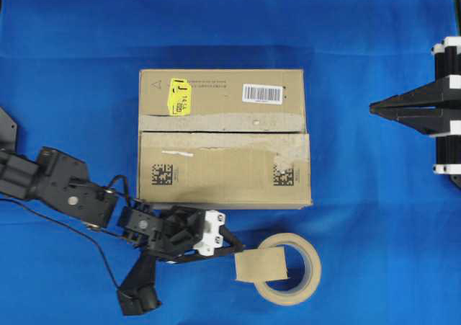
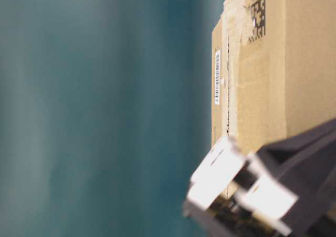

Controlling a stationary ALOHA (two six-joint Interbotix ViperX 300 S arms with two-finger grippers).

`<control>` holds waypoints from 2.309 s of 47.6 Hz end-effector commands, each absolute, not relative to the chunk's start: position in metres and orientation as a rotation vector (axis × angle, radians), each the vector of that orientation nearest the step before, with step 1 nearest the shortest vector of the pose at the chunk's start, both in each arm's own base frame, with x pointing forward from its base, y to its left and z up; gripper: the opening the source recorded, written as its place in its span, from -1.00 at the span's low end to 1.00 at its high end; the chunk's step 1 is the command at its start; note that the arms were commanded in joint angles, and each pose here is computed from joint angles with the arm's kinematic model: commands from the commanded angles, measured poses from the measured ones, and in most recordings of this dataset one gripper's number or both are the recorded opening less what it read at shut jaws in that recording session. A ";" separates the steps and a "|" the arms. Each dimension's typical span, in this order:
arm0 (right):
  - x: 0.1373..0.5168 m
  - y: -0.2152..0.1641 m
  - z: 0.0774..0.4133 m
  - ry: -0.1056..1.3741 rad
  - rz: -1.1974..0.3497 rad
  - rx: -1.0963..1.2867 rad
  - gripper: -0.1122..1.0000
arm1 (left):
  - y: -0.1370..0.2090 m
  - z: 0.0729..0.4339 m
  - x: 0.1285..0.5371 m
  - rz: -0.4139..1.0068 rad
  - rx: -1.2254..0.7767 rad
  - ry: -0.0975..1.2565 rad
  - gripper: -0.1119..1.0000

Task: Apply tape along the seams of the closed cardboard box to seal it securely.
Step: 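Grasp the folded tab of the tape end with the left gripper, then pull the tape end up and over onto the box's top seam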

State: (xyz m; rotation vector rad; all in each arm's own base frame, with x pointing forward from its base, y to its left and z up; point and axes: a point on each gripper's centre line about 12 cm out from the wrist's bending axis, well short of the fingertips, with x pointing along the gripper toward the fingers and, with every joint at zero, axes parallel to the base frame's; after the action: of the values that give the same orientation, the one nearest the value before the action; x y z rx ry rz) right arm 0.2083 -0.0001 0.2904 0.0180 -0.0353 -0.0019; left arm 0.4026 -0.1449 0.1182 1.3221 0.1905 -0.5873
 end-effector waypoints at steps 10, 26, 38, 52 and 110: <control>0.210 0.000 0.297 -0.058 0.000 0.009 -0.80 | -0.155 0.126 0.413 -0.582 1.365 0.135 0.20; 0.213 0.000 0.292 -0.037 -0.001 0.003 -0.80 | -0.156 0.122 0.410 -0.611 1.385 0.156 -0.67; 0.214 0.000 0.291 -0.032 -0.001 0.004 -0.80 | -0.159 0.124 0.408 -0.618 1.383 0.153 -0.79; 0.213 0.000 0.292 -0.037 0.001 0.004 -0.80 | -0.166 0.169 0.406 -0.562 1.373 0.051 -0.79; 0.219 0.001 0.290 -0.054 0.004 0.003 -0.80 | -0.016 0.266 0.373 -0.125 1.394 0.087 -0.79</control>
State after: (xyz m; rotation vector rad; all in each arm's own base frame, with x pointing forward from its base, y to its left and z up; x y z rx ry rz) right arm 0.2163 0.0007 0.2858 0.0013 -0.0368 0.0022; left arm 0.3750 -0.0225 0.2560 1.3953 0.1008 -0.1601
